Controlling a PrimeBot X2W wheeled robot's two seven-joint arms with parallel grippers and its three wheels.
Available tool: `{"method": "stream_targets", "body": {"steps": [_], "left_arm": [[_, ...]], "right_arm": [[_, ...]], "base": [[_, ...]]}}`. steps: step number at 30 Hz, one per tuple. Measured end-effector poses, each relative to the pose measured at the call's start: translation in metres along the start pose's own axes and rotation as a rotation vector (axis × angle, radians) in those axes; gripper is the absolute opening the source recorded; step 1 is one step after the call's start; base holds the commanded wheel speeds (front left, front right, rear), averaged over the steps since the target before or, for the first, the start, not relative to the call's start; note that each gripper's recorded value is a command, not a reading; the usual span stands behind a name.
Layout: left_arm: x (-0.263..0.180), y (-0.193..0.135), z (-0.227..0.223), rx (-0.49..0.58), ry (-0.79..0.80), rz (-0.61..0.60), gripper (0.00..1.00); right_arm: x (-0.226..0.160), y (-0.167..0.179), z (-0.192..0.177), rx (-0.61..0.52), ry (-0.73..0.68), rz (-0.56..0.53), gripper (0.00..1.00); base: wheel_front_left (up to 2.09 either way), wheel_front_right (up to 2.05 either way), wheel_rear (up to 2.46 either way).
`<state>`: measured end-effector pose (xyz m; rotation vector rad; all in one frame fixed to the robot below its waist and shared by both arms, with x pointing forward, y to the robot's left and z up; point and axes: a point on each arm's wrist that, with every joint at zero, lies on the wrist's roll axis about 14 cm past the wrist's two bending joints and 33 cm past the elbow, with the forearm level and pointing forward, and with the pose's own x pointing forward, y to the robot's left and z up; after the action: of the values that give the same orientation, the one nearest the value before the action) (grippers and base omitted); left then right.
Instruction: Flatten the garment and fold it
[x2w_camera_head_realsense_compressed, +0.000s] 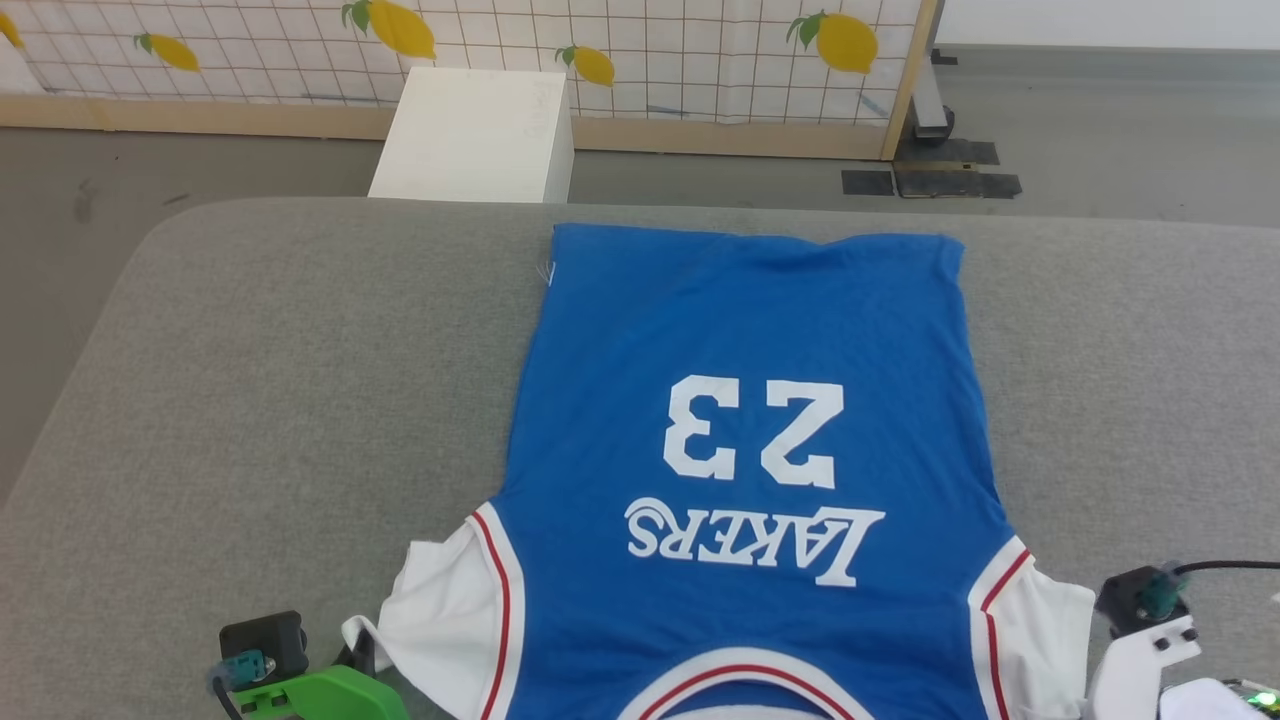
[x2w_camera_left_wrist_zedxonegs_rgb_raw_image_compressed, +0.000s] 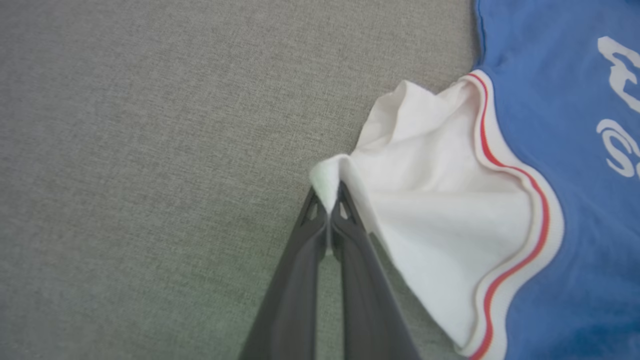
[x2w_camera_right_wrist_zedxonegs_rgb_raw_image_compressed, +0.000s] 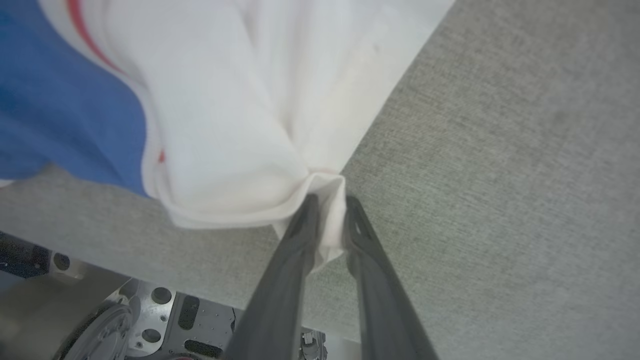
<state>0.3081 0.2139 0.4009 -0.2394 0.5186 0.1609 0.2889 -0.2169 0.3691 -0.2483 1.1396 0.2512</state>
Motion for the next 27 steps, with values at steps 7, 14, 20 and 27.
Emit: {"method": "stream_targets", "body": {"steps": [7, 14, 20, 27], "left_arm": [[0.001, -0.007, 0.005, -0.006, -0.014, -0.020, 0.00], [0.001, -0.016, 0.014, -0.003, -0.043, -0.050, 0.00], [0.002, -0.024, 0.024, -0.006, -0.078, -0.068, 0.00], [0.009, -0.034, 0.031, -0.013, -0.097, -0.084, 0.00]], "right_arm": [[-0.026, -0.019, 0.033, 0.166, -0.186, 0.015, 1.00], [-0.081, -0.046, 0.080, 0.391, -0.498, 0.031, 1.00], [-0.128, -0.073, 0.143, 0.488, -0.861, -0.006, 1.00], [-0.124, -0.095, 0.203, 0.490, -1.003, -0.074, 1.00]], "base": [[0.00, 0.00, 0.00], [0.00, 0.00, 0.00], [0.00, 0.00, 0.00], [0.00, 0.00, 0.00]]}}
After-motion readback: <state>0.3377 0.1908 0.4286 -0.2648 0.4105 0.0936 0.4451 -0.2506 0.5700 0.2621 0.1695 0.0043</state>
